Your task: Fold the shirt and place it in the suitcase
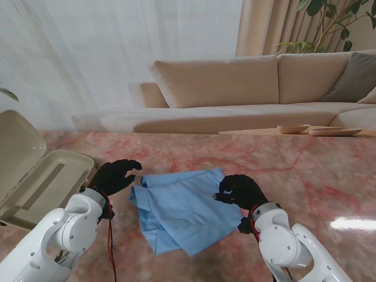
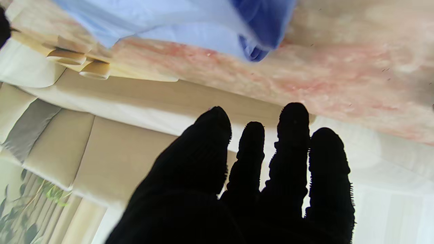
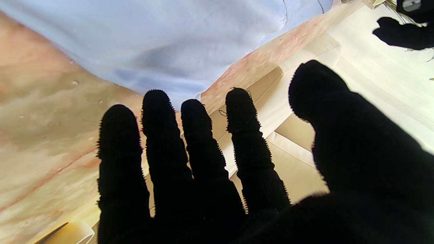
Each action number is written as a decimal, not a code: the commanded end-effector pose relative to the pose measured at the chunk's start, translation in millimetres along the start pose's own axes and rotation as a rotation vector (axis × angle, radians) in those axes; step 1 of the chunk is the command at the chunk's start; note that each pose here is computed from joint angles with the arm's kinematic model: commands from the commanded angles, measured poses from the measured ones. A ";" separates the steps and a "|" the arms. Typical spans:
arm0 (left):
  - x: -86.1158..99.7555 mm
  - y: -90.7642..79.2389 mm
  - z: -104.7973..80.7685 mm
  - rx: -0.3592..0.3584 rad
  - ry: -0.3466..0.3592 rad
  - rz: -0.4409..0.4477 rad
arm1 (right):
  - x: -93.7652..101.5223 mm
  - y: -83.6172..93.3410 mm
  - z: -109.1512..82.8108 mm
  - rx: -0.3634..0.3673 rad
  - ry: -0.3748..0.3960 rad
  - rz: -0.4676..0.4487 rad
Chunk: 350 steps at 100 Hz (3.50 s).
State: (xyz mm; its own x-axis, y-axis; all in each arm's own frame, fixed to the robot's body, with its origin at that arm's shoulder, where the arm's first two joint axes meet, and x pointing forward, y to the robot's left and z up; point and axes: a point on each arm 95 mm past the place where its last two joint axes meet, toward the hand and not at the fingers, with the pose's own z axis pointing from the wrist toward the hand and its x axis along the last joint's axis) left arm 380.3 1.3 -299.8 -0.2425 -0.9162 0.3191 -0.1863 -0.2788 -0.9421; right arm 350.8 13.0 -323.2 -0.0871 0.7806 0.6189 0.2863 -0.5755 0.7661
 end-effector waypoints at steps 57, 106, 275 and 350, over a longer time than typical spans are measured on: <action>33.6 41.0 7.3 -0.150 0.132 -0.166 | 4.6 -22.8 10.7 0.029 0.061 0.013; 14.4 80.4 22.1 -0.276 0.103 -0.199 | -5.4 -56.2 22.0 0.196 0.021 0.051; 23.9 44.8 11.5 -0.129 0.154 -0.240 | -37.2 19.4 -19.9 0.019 -0.131 -0.151; 16.8 65.6 8.9 -0.224 0.142 -0.265 | -59.6 8.3 6.5 0.166 -0.369 -0.297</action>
State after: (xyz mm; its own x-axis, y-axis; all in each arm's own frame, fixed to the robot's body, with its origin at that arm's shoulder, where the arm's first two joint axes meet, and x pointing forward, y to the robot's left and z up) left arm 375.7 -34.6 -352.1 -0.2939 -0.7659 0.5719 -0.4469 -0.4188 -0.7905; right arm 366.1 -33.6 -347.2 0.1291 0.9543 0.2694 0.4238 -0.2987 0.8551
